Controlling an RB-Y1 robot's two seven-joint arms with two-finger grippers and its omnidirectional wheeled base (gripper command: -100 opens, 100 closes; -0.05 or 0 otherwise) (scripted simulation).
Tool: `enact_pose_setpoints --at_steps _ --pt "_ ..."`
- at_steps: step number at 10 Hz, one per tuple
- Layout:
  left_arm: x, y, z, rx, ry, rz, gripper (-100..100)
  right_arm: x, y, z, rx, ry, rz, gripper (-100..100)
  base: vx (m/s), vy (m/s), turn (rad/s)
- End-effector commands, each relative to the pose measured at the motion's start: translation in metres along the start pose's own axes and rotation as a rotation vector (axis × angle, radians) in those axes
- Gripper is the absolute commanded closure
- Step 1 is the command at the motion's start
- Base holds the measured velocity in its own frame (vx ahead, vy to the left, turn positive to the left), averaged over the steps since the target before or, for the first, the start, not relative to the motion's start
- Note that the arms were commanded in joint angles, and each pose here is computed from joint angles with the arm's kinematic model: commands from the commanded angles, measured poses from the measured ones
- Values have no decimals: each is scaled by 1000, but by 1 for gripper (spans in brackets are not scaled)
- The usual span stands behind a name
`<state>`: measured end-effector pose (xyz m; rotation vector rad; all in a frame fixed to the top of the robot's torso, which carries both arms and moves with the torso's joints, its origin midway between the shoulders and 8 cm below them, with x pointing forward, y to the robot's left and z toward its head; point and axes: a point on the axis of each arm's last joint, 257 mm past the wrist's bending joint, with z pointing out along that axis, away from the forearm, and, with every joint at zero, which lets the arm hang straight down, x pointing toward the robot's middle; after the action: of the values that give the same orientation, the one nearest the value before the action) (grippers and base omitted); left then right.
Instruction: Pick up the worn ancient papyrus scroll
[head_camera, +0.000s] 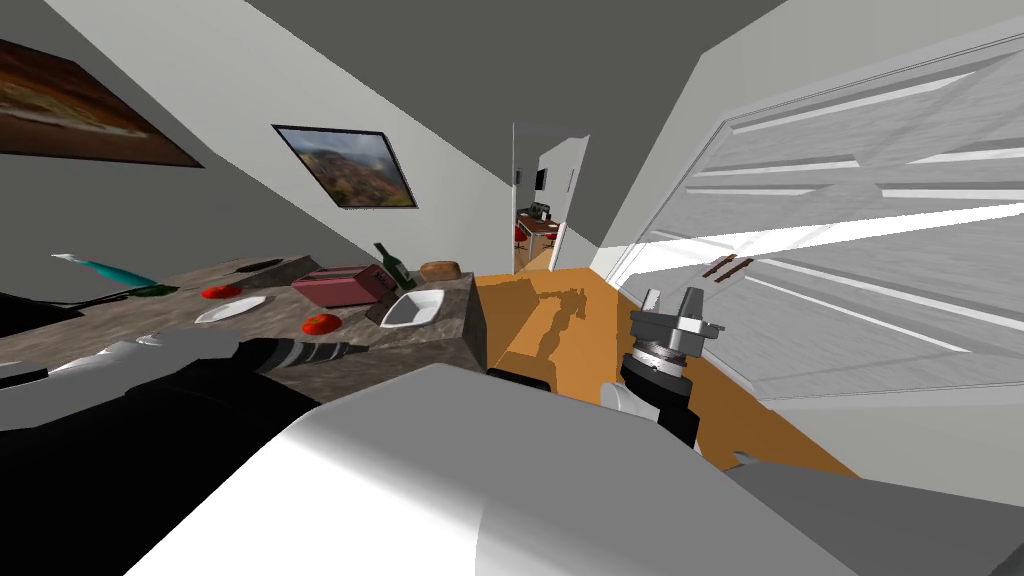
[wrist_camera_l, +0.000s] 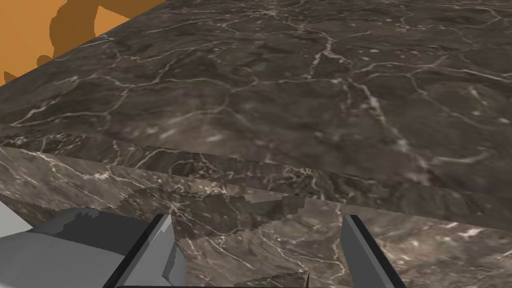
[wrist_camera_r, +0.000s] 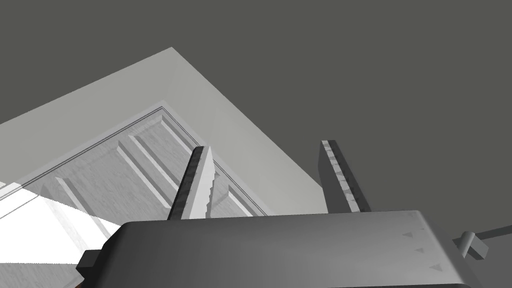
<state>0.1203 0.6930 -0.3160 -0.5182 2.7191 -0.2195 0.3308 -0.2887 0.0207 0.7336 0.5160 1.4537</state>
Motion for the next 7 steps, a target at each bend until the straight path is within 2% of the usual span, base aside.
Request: enact_pose_setpoints --at_steps 1,2,4,5,6,7 --pt "-1 10 -5 -28 1 -6 -100 0 0 0 0 0 0 0 103 9 -45" --pt "-1 26 -18 -73 7 -16 -100 0 0 0 0 0 0 0 103 34 -121" --pt "-1 26 -18 -73 7 -16 -100 0 0 0 0 0 0 0 65 11 -14" --pt "-1 52 -43 -147 14 -32 -100 0 0 0 0 0 0 0 139 7 -151" --pt "-1 52 -43 -148 14 -32 -100 0 0 0 0 0 0 0 155 21 -116" --pt "-1 62 -53 -178 16 -39 -100 0 0 0 0 0 0 0 147 35 -69"
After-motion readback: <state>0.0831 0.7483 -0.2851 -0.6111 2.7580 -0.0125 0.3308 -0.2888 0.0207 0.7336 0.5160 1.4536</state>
